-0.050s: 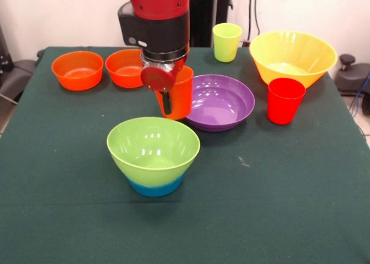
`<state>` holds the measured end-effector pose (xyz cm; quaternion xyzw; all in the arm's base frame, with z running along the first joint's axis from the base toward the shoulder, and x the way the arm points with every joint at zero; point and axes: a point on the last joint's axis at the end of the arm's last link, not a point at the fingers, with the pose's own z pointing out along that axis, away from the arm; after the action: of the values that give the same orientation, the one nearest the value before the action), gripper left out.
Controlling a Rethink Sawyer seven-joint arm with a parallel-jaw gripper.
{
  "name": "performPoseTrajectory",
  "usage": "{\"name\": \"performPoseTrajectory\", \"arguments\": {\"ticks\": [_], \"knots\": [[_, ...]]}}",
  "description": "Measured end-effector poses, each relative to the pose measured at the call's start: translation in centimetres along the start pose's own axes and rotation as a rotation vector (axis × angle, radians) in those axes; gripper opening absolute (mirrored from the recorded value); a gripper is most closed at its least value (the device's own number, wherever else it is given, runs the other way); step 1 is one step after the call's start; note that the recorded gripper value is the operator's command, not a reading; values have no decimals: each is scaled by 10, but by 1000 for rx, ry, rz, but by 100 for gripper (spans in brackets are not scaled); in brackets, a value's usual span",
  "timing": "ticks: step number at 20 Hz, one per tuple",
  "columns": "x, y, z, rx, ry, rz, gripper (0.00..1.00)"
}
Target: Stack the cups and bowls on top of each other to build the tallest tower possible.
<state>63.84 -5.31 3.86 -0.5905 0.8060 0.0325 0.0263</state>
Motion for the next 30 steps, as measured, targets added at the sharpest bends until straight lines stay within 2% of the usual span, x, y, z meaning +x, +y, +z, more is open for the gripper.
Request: {"name": "performPoseTrajectory", "arguments": {"ticks": [11, 17, 30], "knots": [[1, -2, 20, -6, -18, 14, 0], [4, -10, 19, 6, -18, 21, 0], [14, -9, 19, 5, -1, 33, 0]]}}
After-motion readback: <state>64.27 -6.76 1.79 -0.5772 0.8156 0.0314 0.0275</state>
